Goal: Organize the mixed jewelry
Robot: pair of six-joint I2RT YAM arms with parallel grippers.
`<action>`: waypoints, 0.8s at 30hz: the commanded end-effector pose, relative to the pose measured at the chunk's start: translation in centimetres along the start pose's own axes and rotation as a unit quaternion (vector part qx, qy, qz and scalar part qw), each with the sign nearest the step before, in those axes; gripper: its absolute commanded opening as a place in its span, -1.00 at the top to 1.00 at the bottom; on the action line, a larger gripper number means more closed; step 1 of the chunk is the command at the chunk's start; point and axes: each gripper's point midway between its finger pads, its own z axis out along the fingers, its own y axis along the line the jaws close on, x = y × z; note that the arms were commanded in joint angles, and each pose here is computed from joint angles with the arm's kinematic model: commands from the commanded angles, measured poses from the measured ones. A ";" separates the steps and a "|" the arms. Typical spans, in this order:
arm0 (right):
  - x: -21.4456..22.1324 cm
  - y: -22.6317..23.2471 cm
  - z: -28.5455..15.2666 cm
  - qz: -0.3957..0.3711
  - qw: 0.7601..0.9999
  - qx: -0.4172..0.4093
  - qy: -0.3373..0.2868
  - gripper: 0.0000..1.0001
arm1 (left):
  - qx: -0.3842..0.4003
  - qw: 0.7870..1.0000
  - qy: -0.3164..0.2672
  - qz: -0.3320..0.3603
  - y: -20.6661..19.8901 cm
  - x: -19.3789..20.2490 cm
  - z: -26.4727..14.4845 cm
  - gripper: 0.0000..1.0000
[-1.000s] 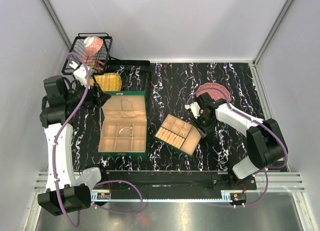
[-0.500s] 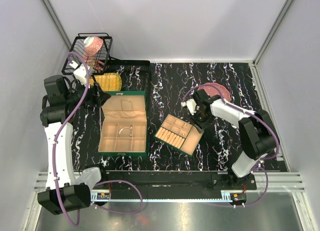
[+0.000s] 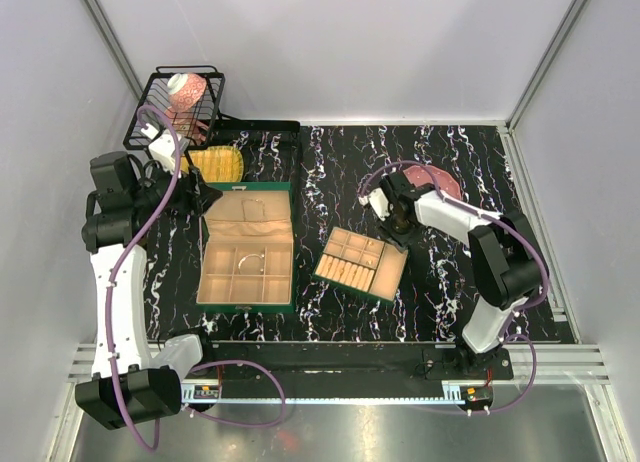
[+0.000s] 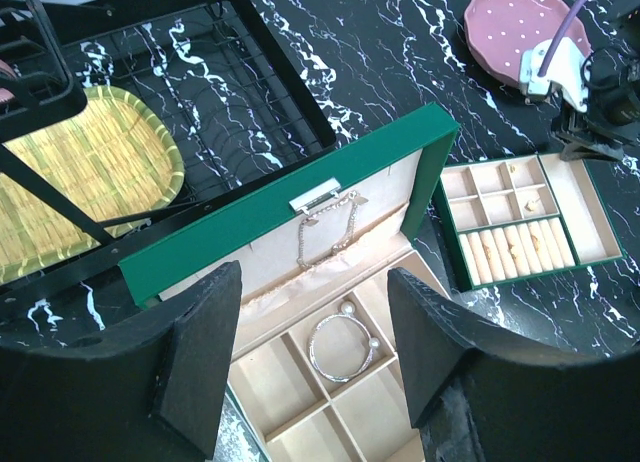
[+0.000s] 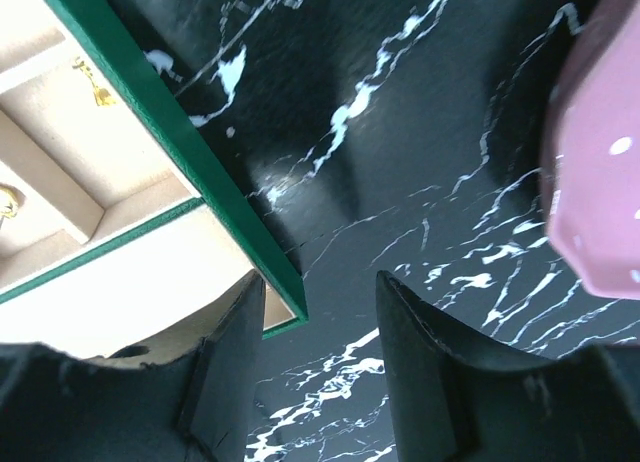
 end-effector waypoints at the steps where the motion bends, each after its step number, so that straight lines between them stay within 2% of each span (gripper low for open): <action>1: -2.9 -2.3 -0.7 -0.003 0.999 0.039 -0.031 -0.08 | -0.012 1.000 -0.012 0.025 0.6 -0.5 -0.1 -0.26; 15: -6.5 -4.3 1.5 -0.003 0.997 0.061 -0.037 -0.05 | -0.015 0.999 -0.014 0.035 0.5 -0.5 -0.4 -0.26; 20: -7.8 -4.6 0.2 0.012 0.996 0.062 -0.058 -0.06 | -0.009 0.999 -0.014 0.029 0.3 -0.4 -0.3 -0.26; 24: -7.0 -4.6 -2.6 0.027 0.995 0.068 -0.067 -0.09 | -0.007 0.999 -0.014 0.030 0.2 -0.4 -0.3 -0.26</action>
